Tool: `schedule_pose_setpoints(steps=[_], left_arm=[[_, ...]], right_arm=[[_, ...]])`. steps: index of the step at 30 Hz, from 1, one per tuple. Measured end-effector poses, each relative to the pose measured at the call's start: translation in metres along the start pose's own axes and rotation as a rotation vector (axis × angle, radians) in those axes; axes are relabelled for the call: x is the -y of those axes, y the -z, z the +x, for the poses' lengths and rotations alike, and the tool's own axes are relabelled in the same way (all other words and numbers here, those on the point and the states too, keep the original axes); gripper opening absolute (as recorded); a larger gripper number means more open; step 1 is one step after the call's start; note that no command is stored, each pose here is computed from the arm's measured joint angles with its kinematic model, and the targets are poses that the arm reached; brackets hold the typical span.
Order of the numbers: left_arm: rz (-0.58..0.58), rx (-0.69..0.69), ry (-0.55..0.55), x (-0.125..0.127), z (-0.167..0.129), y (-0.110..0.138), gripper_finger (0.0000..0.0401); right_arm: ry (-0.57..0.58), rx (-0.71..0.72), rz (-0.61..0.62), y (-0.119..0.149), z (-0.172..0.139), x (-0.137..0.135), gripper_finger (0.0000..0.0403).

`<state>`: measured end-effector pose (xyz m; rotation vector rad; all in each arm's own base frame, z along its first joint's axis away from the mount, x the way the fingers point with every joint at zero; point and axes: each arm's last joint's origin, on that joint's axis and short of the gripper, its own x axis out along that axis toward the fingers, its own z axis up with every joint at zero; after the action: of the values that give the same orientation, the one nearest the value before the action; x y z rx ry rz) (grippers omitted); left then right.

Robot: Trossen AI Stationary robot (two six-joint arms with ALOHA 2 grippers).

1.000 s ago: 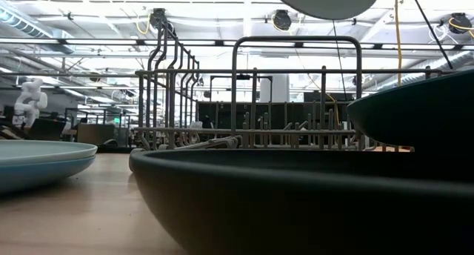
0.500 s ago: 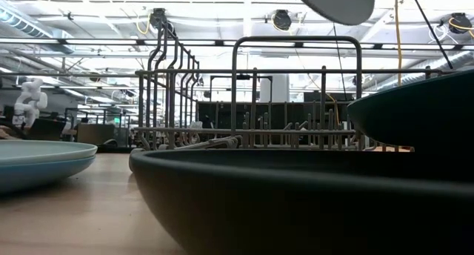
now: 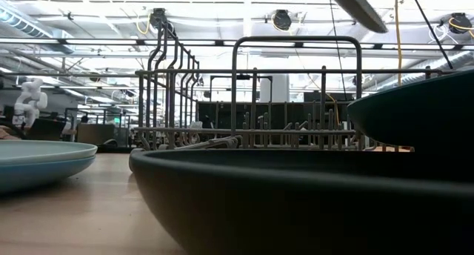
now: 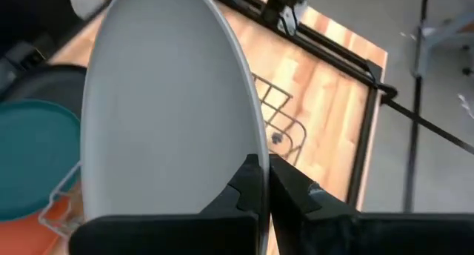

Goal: Sort dishes
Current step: Put the gray plate into the dish rack

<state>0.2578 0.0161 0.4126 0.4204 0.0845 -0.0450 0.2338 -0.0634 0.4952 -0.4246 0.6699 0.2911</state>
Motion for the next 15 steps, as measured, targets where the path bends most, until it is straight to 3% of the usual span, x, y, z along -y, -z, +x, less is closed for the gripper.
schedule_pose_setpoints(steps=[8,15], left_arm=[[0.387,0.024,0.048,0.004,0.015,0.002,0.0183],[0.618,-0.065,0.092,0.007,0.035,-0.001,0.0199]], right_arm=[[-0.129,0.085,0.028,0.022,0.013,0.018,0.0001],[-0.192,0.129,0.095,0.042,0.017,0.03,0.0001]])
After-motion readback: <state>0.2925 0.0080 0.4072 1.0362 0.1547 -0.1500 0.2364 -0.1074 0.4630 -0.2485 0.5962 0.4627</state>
